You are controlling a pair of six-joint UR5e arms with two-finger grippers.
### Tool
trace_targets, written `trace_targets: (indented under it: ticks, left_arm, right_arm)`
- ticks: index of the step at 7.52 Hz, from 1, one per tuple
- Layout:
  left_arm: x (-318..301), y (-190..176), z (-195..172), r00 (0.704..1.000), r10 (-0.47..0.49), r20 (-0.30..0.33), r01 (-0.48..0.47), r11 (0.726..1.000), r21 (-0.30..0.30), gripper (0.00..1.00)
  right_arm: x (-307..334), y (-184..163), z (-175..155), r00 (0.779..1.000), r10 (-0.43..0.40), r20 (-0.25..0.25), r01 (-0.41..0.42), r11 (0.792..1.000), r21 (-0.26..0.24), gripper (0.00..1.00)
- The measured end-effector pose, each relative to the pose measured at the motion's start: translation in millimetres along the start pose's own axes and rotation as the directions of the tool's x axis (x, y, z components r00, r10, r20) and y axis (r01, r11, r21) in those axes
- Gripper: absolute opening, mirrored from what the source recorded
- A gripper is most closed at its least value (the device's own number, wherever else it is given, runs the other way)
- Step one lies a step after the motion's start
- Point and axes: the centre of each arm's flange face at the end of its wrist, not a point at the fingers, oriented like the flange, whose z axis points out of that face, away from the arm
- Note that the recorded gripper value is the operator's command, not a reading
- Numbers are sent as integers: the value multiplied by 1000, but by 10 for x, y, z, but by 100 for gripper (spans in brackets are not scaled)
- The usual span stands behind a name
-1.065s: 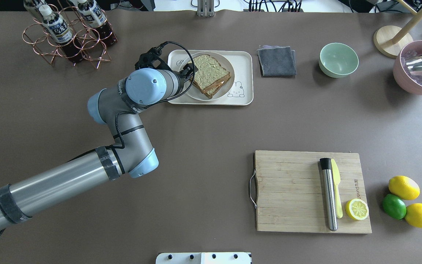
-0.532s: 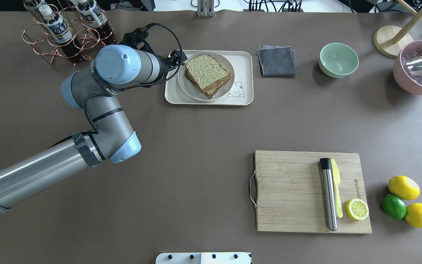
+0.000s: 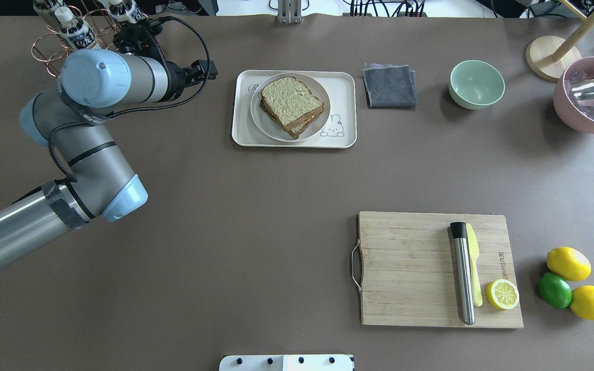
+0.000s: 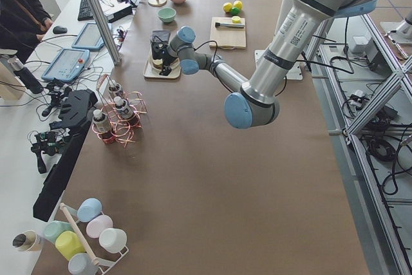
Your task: Make sandwich and place on tray
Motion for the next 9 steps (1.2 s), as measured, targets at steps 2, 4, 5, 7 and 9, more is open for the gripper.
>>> trace_targets:
  ticks: [2, 4, 5, 7, 9]
  left_arm:
    - [-573, -184, -360, 993, 119, 6, -120, 992, 34, 98]
    - [-1250, -583, -852, 958, 285, 39, -286, 958, 34, 98]
    - [-1504, -882, -1047, 955, 294, 36, -294, 956, -2, 98]
    - [-1935, -1322, -1376, 962, 272, 33, -271, 962, -35, 98]
    - [-2561, -1640, -1651, 966, 257, 35, -252, 960, -122, 98]
  right_arm:
    - [7, 23, -15, 1000, 0, 2, 0, 1000, 4, 99]
    - [9, 36, -24, 1000, 1, 3, -1, 1000, 6, 99]
    - [8, 42, -26, 1000, 1, 5, -1, 1000, 6, 99]
    - [1, 63, -29, 1000, -1, 11, 1, 1000, 7, 99]
    - [1, 111, -21, 1000, -4, 16, 4, 1000, 6, 99]
